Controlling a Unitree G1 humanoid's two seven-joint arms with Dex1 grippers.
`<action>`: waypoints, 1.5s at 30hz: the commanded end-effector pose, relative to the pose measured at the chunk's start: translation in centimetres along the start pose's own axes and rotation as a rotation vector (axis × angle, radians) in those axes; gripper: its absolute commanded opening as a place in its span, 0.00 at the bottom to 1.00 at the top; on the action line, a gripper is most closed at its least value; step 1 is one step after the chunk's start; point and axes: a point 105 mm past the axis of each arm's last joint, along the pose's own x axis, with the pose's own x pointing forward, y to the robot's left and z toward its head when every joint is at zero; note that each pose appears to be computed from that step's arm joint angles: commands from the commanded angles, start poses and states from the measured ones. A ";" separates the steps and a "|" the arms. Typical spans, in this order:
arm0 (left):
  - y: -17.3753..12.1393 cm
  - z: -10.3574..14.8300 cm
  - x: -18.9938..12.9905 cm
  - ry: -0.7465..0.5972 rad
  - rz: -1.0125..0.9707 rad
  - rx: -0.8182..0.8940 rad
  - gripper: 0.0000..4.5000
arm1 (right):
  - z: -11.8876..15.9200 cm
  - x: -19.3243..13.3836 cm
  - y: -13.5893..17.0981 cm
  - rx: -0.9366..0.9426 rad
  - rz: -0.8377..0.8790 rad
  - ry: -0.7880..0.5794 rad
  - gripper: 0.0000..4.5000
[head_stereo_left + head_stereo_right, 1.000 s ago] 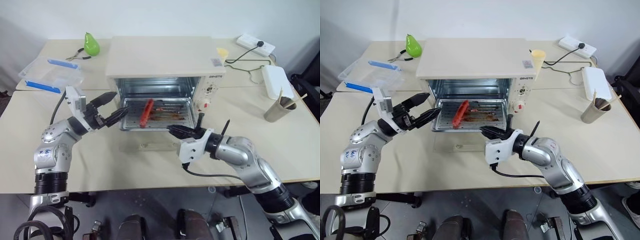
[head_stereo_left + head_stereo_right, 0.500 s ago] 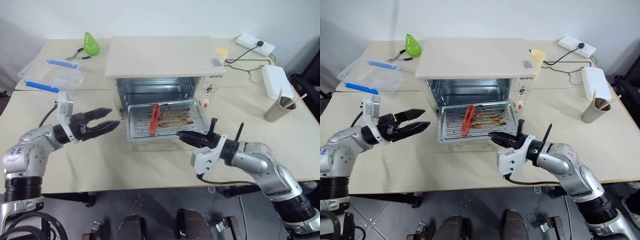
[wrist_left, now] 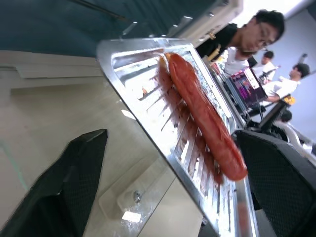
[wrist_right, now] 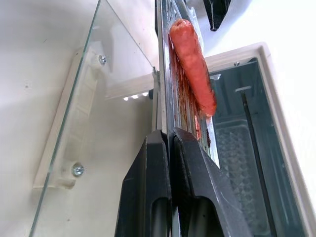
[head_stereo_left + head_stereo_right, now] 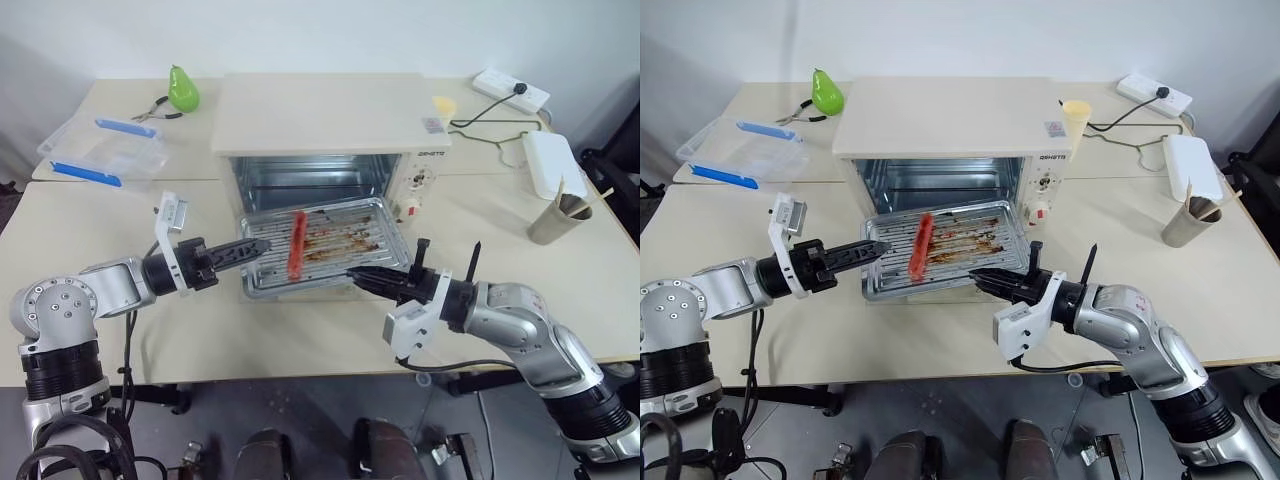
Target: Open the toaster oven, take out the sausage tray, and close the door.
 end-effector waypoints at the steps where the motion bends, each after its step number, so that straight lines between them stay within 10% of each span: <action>1: -0.4 0.4 -0.3 -0.025 -0.008 -0.027 0.66 | 0.8 0.1 -1.4 -0.030 -0.051 -0.050 0.02; 10: -0.2 -1.4 -0.1 0.052 0.019 -0.122 0.10 | 0.7 0.1 -1.8 -0.022 -0.052 -0.072 0.02; 15: 0.4 -1.8 0.1 0.043 0.025 -0.201 0.00 | 0.4 -0.1 -1.3 0.117 -0.025 -0.094 0.02; 30: 0.0 -2.6 -1.6 -0.036 -0.014 -0.405 0.00 | 0.5 -2.3 -3.4 0.610 -0.050 -0.163 1.00; 39: 1.3 -4.9 -8.3 -0.228 0.089 -0.464 0.00 | -4.3 -8.8 -1.9 1.067 -0.086 -0.017 1.00; 45: 0.7 -6.2 -10.5 -0.416 0.097 -0.478 0.00 | -7.7 -10.4 0.9 1.102 -0.047 0.099 0.65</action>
